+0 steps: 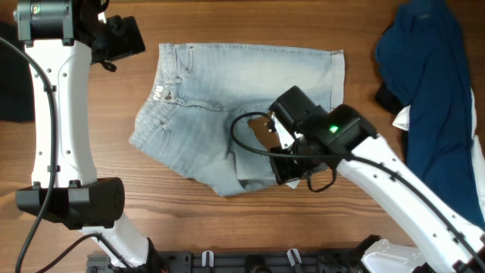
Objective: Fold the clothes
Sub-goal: 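Pull the lower leg rightward with the right gripper to straighten it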
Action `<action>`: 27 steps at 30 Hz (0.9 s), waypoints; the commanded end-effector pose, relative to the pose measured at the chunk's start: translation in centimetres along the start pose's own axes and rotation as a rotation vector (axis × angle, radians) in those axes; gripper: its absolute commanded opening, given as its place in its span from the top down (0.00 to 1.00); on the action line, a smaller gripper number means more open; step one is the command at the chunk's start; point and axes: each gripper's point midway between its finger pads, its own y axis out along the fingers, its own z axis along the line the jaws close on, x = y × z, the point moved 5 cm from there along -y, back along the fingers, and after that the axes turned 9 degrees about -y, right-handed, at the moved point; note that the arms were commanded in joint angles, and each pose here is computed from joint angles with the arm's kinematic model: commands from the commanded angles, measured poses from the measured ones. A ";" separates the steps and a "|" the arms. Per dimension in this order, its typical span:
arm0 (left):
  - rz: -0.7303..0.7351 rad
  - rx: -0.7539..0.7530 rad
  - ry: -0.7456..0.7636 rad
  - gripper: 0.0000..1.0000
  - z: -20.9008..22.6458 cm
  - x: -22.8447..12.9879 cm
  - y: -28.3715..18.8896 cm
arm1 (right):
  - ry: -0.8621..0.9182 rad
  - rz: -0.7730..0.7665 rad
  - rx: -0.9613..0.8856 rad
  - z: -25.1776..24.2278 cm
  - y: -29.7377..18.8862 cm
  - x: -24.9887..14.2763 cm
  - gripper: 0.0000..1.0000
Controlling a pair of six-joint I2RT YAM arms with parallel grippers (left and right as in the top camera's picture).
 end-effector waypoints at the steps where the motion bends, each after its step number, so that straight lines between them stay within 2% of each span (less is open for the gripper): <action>1: 0.007 0.000 -0.002 0.00 -0.1 0.1 0.4 | -0.045 -0.054 0.074 1.8 -4.2 -0.1 0.96; 6: 0.009 0.000 -0.001 0.00 -0.1 0.0 0.4 | 0.013 -0.063 0.067 2.1 -6.5 -0.6 0.96; 12: 0.011 0.001 0.001 0.00 0.0 0.0 0.4 | 0.095 -0.056 -0.025 0.3 -5.9 0.0 0.96; 23: 0.003 -0.003 0.020 0.00 -0.1 0.1 0.4 | 0.325 0.105 -0.111 -6.3 -1.3 -1.4 0.96; 27: -0.009 -0.009 0.018 0.00 -0.2 0.4 0.4 | 0.417 0.119 -0.118 -9.7 0.9 -2.0 0.96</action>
